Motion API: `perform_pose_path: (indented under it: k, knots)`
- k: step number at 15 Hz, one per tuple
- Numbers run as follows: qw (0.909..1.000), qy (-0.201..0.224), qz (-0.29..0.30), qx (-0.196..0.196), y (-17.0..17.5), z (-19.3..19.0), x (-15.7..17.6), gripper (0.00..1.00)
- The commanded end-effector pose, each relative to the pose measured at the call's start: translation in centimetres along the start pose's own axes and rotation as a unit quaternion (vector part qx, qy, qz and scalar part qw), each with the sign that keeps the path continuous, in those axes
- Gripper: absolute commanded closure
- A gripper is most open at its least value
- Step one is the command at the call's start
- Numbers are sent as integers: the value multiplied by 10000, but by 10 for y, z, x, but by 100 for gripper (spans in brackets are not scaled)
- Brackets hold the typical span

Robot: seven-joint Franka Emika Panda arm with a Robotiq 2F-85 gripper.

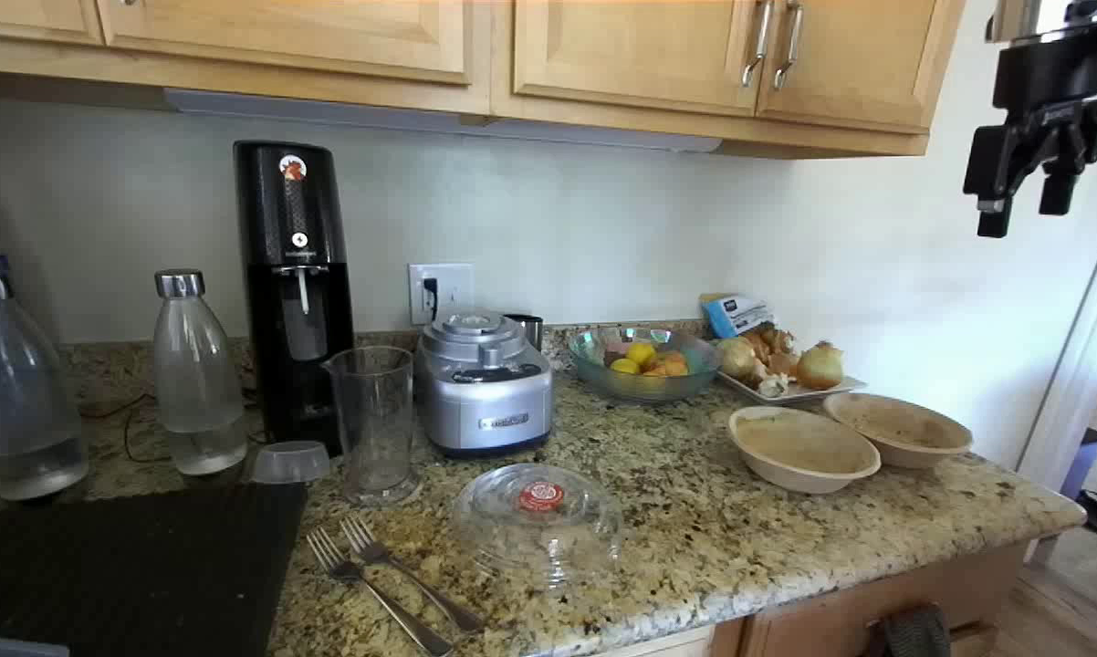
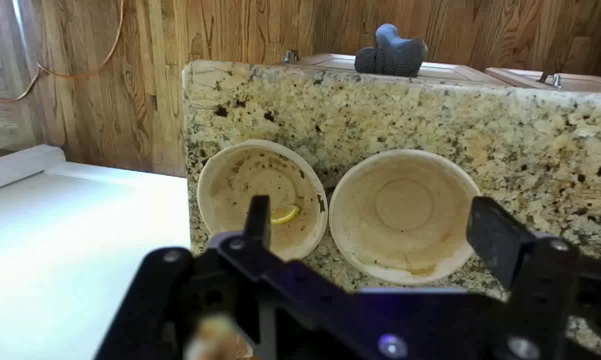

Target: Put the right bowl in the left one

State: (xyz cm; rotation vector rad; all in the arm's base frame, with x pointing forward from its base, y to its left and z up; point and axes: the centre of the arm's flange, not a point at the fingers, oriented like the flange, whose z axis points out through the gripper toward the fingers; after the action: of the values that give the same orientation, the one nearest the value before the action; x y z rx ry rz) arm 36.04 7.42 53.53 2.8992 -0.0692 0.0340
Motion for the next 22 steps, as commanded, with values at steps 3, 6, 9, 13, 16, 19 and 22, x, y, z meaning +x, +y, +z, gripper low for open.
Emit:
perform_pose_path:
  k: [3,6,9,13,16,19,22]
  knots:
    - [10000,0,0,0,0,0,0,0]
    - [10000,0,0,0,0,0,0,0]
    - [10000,0,0,0,0,0,0,0]
    - [9996,-146,111,222,24,20,10,0]
    - [9984,-338,240,395,46,46,19,0]
    - [9973,-465,123,559,66,71,27,0]
    - [9966,-501,-78,654,81,97,33,0]
